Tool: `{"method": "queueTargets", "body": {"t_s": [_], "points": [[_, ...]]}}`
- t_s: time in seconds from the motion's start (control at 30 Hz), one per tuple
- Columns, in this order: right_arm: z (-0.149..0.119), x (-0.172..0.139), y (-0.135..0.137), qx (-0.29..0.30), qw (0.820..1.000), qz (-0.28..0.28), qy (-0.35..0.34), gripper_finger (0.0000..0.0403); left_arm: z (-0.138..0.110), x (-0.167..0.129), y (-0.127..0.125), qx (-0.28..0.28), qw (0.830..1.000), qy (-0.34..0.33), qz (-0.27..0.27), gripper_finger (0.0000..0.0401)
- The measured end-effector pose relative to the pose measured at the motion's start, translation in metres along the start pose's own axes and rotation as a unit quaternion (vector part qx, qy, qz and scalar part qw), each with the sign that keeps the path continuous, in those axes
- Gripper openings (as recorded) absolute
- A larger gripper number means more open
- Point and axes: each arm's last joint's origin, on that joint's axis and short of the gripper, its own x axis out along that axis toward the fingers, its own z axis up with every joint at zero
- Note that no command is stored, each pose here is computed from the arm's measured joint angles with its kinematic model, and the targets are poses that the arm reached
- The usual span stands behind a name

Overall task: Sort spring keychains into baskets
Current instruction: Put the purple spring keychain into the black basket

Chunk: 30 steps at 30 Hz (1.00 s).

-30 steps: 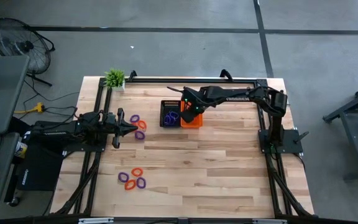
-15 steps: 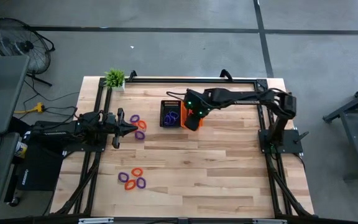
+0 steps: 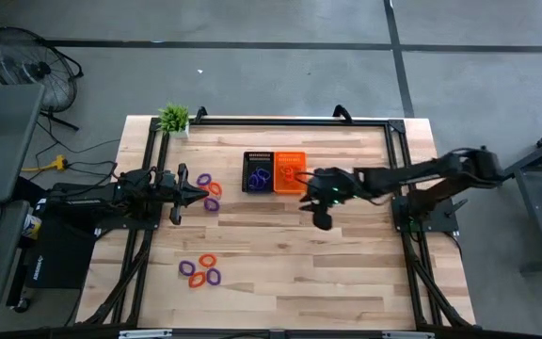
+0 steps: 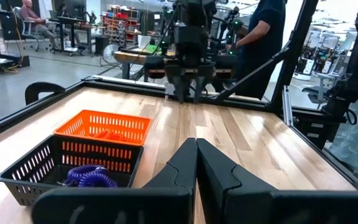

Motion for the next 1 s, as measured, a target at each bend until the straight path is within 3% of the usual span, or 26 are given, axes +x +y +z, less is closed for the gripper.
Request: {"method": "queueTargets", "body": {"t_s": [0.4, 0.7, 1.0], "points": [[-0.080, -0.045, -0.001, 0.025, 0.996, 0.035, -0.072, 0.0114, 0.000, 0.000, 0.000, 0.000, 1.000, 0.000, 0.000, 0.0001], [-0.113, -0.066, -0.002, 0.067, 0.982, 0.073, -0.158, 0.0114, 0.000, 0.000, 0.000, 0.000, 1.000, 0.000, 0.001, 0.0001], [-0.127, -0.077, -0.002, 0.038, 0.965, 0.103, -0.236, 0.0114, 0.000, 0.000, 0.000, 0.000, 1.000, 0.000, 0.002, 0.0001]]}}
